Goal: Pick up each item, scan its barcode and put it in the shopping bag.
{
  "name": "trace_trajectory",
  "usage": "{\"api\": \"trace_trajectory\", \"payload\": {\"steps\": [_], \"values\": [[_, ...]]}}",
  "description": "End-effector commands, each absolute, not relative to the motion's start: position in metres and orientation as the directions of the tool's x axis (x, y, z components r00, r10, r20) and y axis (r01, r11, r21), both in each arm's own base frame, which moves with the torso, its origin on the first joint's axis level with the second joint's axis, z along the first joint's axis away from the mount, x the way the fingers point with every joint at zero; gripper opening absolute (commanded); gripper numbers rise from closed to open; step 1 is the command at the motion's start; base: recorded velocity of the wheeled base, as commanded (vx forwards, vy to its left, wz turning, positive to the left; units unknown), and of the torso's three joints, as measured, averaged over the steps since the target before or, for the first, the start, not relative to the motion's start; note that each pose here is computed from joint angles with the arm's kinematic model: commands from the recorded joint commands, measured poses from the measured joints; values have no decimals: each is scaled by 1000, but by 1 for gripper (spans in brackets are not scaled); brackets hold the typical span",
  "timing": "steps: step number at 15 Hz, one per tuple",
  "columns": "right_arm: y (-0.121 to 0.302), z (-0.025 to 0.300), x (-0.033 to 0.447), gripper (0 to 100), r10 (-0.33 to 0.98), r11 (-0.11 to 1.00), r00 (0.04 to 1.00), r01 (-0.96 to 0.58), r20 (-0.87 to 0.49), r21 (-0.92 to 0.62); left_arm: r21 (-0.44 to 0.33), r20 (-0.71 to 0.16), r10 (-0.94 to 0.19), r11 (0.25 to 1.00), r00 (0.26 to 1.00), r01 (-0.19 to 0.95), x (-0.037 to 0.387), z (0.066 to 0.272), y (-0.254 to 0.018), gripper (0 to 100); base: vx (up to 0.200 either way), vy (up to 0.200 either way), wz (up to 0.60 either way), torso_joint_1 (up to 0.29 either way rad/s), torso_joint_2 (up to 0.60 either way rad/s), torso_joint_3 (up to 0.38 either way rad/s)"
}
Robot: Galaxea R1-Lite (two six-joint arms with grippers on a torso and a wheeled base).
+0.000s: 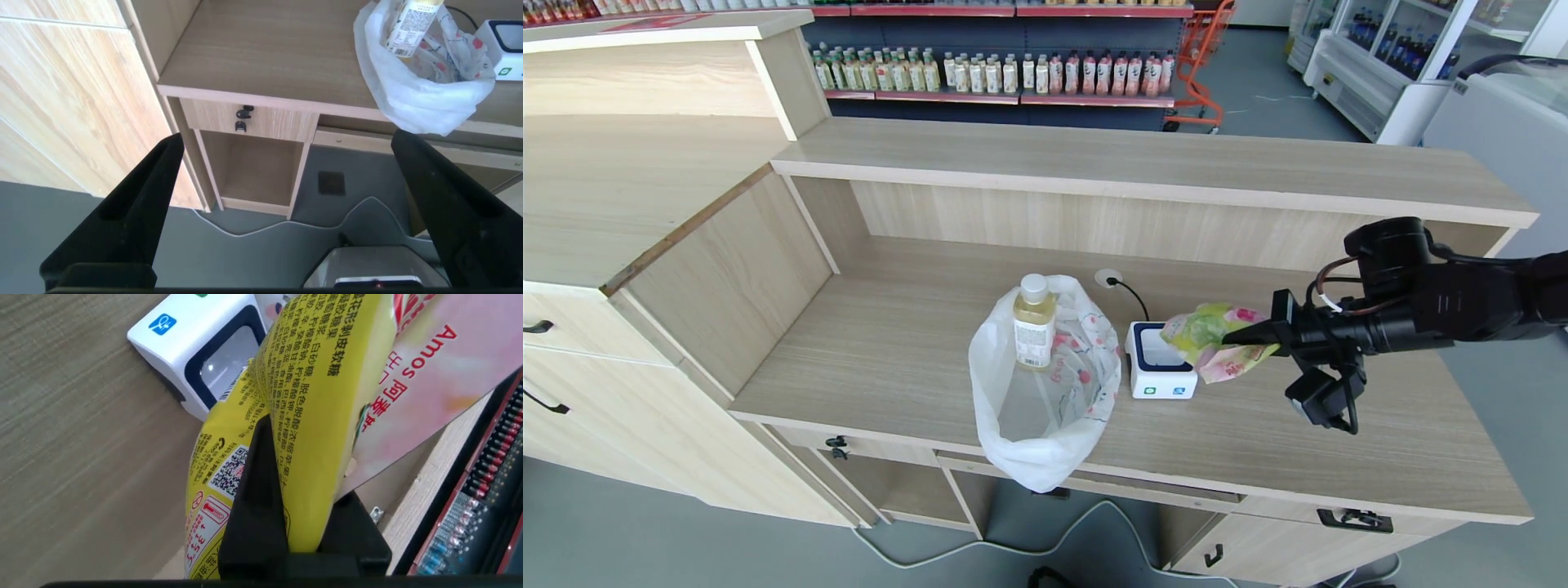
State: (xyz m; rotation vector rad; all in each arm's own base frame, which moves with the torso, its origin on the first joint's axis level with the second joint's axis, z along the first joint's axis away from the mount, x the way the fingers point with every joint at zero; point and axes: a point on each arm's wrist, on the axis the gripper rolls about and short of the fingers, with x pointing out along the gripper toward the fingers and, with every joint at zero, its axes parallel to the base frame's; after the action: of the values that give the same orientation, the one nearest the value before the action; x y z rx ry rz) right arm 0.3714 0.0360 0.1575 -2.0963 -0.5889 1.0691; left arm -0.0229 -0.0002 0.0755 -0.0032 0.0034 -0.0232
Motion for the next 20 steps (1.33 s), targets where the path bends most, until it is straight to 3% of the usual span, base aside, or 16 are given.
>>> {"api": "trace_trajectory", "payload": {"steps": [1,20], "values": [[38,151,375,0,660,-651,546,74,-516,-755,-3,-3,-23,1000,1000,23,-23,75,0,100,0,0,0,0,0,0],[52,123,419,0,681,-639,569,152,-461,-754,-3,-3,-23,1000,1000,23,-23,75,0,100,0,0,0,0,0,0]]}}
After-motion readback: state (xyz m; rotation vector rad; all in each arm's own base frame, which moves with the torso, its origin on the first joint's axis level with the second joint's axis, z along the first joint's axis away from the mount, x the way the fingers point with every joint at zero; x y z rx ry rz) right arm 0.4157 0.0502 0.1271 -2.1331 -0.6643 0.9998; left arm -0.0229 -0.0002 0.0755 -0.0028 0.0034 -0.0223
